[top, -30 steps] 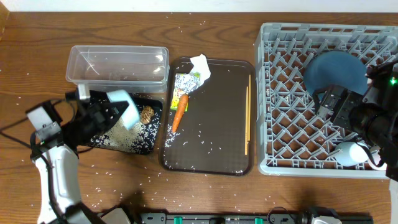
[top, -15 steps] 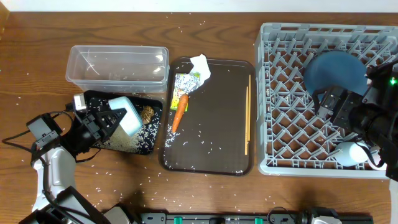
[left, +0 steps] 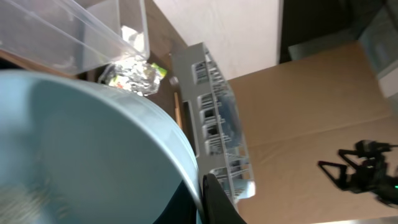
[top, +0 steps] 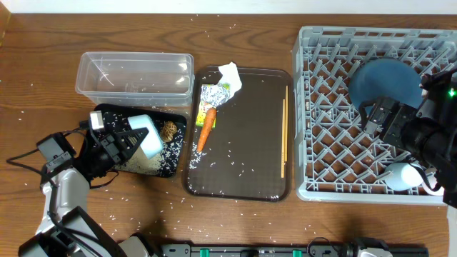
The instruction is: Sort waste into correct bins and load items into the dishwasher rack
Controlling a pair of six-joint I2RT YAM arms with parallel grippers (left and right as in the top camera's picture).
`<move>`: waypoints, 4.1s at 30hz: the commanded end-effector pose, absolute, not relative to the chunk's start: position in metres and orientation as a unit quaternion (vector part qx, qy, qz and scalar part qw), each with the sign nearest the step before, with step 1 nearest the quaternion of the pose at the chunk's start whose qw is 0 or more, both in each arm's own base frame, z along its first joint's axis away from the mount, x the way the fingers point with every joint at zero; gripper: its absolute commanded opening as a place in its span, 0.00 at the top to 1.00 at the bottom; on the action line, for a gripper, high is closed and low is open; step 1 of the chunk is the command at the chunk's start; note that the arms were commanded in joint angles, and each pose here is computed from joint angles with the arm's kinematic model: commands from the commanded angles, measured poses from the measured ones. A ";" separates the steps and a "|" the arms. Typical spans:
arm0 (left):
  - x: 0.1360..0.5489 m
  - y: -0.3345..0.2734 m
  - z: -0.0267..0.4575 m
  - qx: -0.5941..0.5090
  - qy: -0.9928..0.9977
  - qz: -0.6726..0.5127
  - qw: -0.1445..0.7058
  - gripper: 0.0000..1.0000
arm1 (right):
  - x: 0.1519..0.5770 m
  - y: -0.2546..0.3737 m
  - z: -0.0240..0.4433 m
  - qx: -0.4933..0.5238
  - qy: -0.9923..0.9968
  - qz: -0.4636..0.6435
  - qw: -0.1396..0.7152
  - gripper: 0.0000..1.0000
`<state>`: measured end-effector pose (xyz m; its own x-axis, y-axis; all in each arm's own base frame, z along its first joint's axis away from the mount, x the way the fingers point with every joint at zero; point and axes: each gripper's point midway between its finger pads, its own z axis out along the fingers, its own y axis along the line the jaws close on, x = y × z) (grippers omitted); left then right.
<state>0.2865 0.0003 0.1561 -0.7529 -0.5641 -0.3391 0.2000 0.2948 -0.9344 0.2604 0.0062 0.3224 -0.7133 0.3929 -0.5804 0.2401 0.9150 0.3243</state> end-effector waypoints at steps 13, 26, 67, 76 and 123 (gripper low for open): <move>0.293 0.004 0.147 -0.134 0.741 -0.570 0.328 0.94 | 0.262 0.007 0.328 0.176 0.914 0.125 0.344 0.01; 0.291 -0.002 0.153 -0.097 0.732 -0.580 0.346 0.94 | 0.261 0.007 0.328 0.176 0.914 0.125 0.343 0.01; 0.324 -0.026 0.206 -0.163 0.740 -0.558 0.337 0.94 | 0.256 0.007 0.324 0.153 0.923 0.115 0.334 0.01; 0.308 -0.029 0.224 -0.064 0.722 -0.595 0.348 0.94 | 0.253 0.007 0.323 0.145 0.925 0.111 0.333 0.01; 0.392 -0.434 0.256 0.080 0.640 -0.741 0.188 0.94 | 0.249 0.008 0.319 0.148 0.929 0.113 0.321 0.01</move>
<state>0.3960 -0.4146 0.2599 -0.8995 -0.2114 -0.3825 0.4060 -0.0805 -0.9103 0.2506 0.0112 0.3152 -0.7580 0.3478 -0.5518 0.2034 0.9298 0.3066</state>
